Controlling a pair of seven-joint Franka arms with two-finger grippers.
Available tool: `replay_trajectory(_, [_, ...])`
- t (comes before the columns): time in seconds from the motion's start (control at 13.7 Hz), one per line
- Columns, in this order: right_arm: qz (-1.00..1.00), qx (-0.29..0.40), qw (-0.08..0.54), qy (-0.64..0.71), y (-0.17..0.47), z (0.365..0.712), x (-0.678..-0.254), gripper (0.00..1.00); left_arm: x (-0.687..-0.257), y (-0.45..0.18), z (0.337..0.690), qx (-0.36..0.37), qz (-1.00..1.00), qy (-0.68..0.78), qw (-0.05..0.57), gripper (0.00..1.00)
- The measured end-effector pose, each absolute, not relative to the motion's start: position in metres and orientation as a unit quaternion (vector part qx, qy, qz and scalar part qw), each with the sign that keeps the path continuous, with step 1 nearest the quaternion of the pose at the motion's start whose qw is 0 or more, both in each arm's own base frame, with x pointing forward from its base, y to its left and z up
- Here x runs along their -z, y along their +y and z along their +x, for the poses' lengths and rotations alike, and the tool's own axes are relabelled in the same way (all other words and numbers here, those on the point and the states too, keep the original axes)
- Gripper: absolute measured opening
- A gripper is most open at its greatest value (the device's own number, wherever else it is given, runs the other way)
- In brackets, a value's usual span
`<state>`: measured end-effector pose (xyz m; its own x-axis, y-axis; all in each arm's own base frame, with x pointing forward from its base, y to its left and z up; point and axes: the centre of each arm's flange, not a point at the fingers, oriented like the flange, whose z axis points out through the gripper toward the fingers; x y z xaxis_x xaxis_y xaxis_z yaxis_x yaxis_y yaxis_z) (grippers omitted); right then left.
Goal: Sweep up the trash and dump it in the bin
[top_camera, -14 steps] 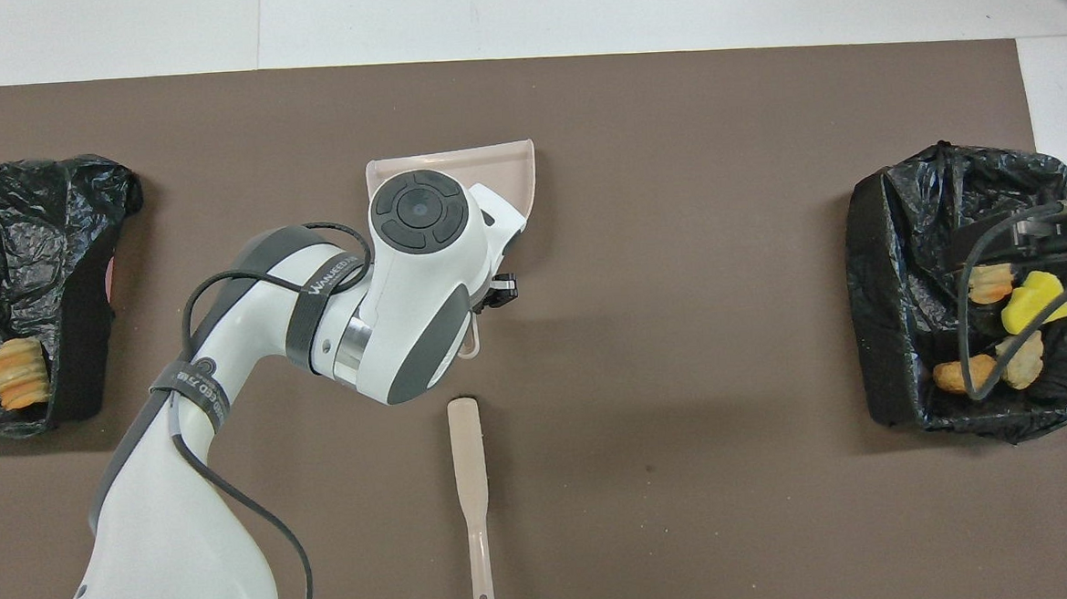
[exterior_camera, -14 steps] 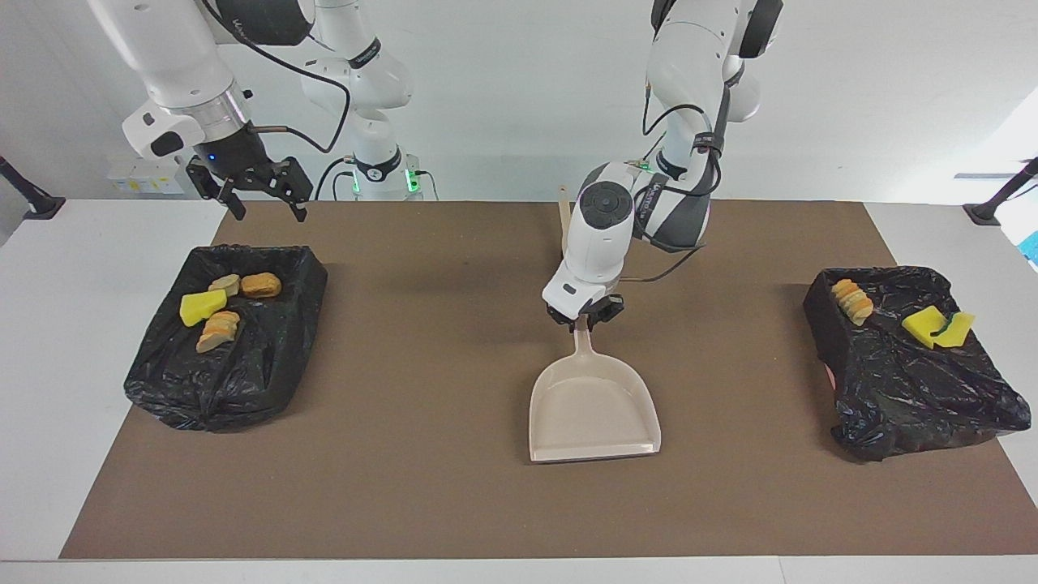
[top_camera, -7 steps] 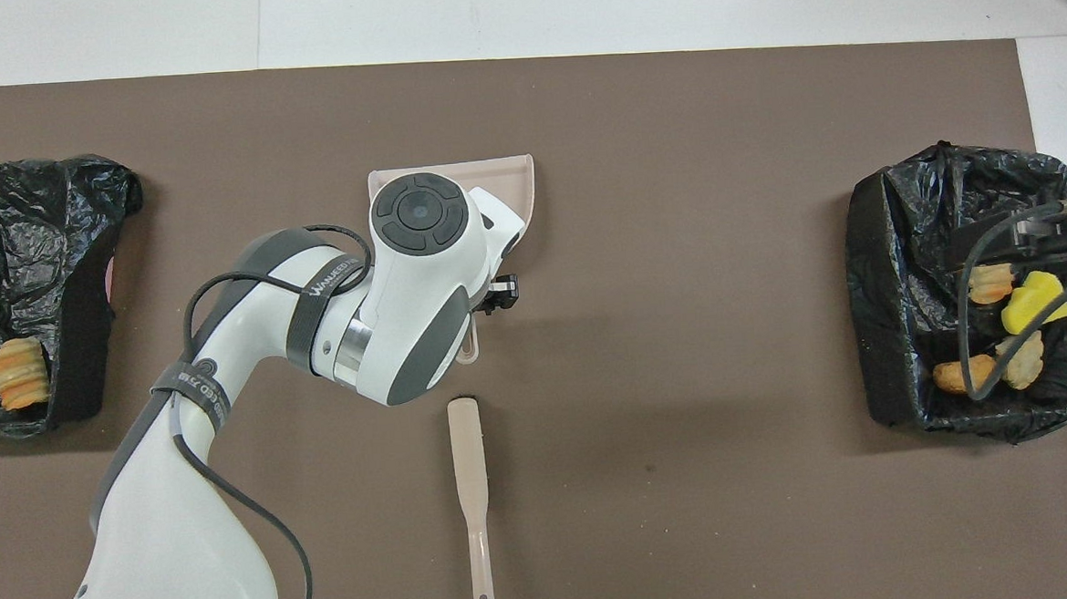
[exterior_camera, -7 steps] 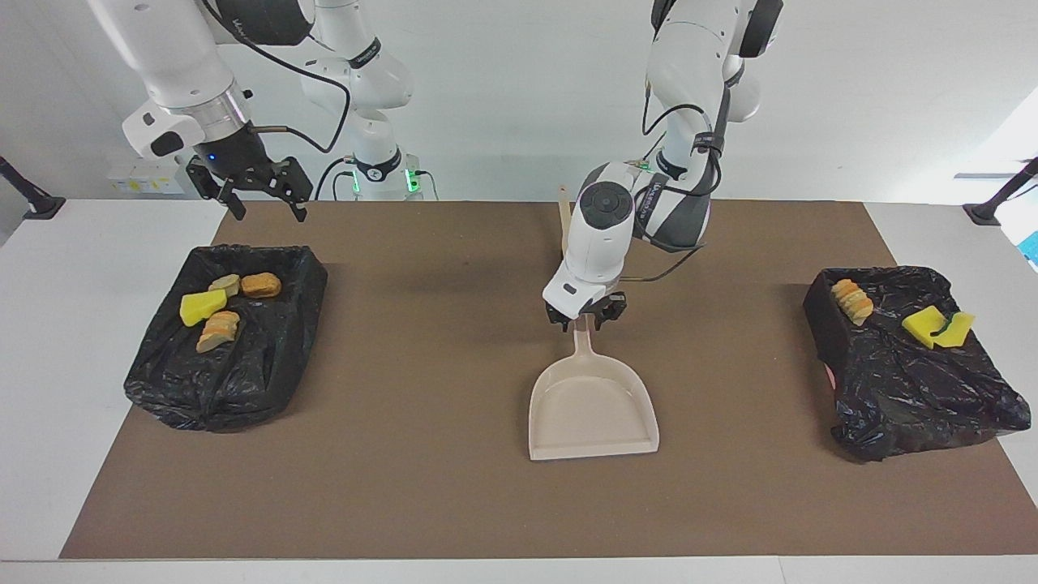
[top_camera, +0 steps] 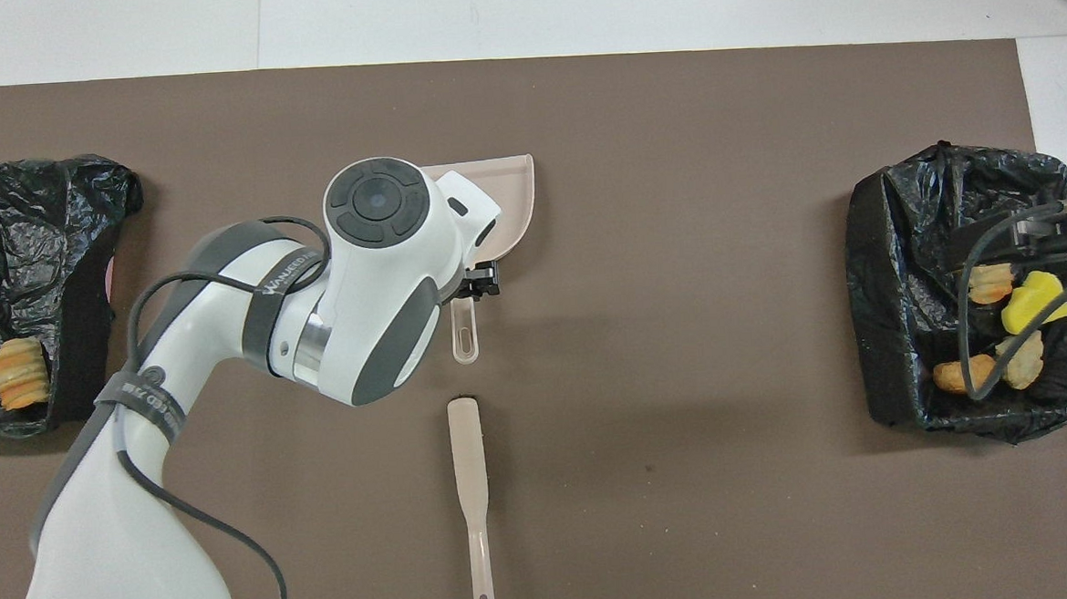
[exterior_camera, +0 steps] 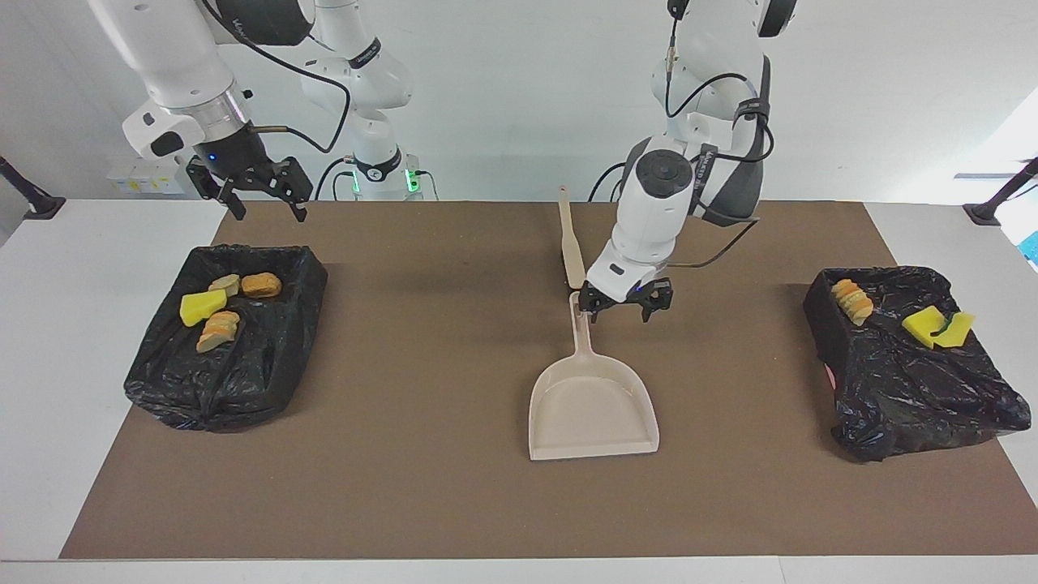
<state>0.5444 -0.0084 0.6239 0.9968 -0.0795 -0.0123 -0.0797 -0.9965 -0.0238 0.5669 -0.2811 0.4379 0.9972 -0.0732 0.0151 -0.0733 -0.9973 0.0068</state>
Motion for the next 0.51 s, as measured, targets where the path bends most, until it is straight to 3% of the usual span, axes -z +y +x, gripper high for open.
replay_trajectory(0.51, [-0.999,-0.006,0.012,0.040,-0.008,0.544,-0.624,1.00,-0.540,-0.123,0.539,-0.016,0.996,-0.086,0.009,1.00])
